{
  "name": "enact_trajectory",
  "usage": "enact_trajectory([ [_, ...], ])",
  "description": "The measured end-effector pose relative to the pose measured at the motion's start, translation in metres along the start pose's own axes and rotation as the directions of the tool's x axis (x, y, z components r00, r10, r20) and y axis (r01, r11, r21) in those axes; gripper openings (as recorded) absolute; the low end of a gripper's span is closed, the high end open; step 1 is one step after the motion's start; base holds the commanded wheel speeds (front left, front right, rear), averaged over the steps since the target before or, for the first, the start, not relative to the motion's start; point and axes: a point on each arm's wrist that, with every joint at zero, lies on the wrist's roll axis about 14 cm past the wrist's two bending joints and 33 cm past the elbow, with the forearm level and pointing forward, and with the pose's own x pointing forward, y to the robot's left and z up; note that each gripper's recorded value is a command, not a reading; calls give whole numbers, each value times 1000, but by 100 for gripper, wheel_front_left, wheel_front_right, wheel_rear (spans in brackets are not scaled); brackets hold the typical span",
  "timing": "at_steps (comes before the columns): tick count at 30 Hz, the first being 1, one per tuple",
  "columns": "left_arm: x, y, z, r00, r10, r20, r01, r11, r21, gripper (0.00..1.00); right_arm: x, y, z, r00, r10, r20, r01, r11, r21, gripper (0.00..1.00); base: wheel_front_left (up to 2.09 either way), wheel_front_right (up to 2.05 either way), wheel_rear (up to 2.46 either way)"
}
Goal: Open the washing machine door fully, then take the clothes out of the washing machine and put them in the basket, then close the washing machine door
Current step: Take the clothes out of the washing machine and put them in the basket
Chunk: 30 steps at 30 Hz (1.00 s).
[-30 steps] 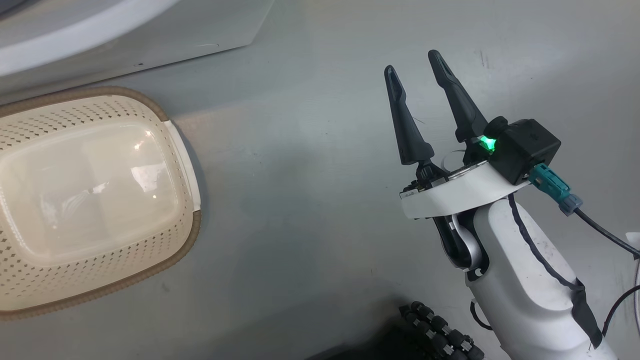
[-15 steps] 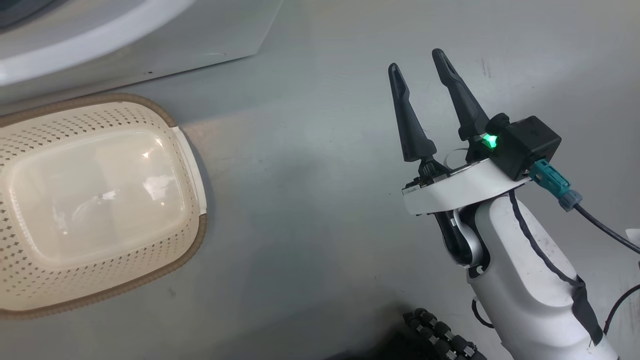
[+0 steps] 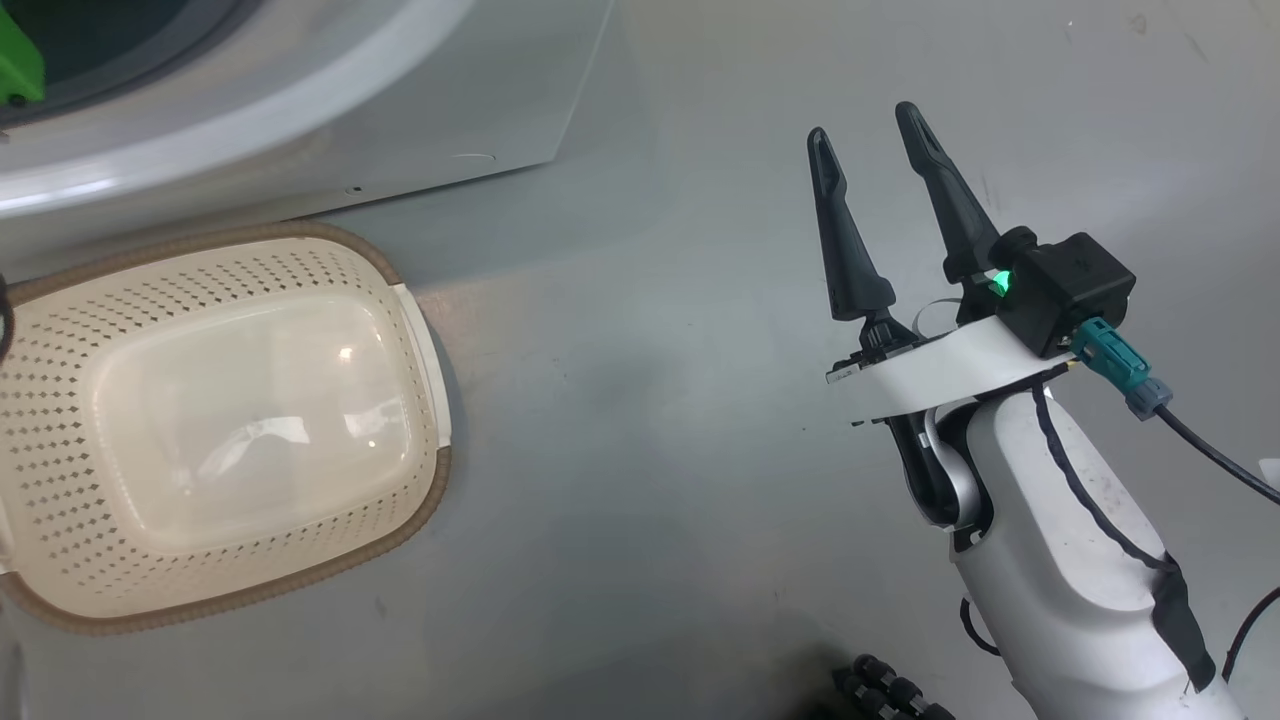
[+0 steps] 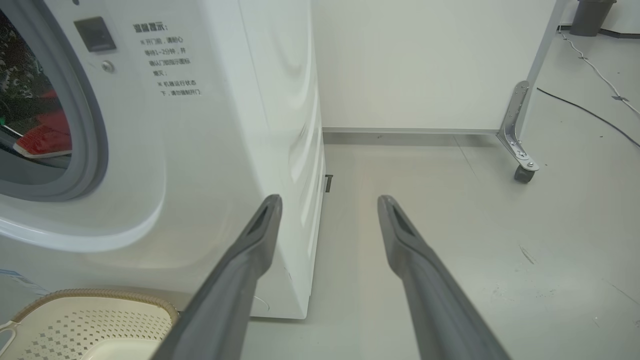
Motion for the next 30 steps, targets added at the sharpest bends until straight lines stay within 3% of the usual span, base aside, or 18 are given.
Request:
enact_trajectory([
  [17,-80,-15,-6,991,22,130,-20,1000,-21,0,-21,17,16,999,26,25,-26,1000,3,100,0,0,0],
  [30,-148,-29,21,958,70,277,-61,997,-41,0,-47,21,35,997,32,64,-31,999,-7,100,0,0,0],
])
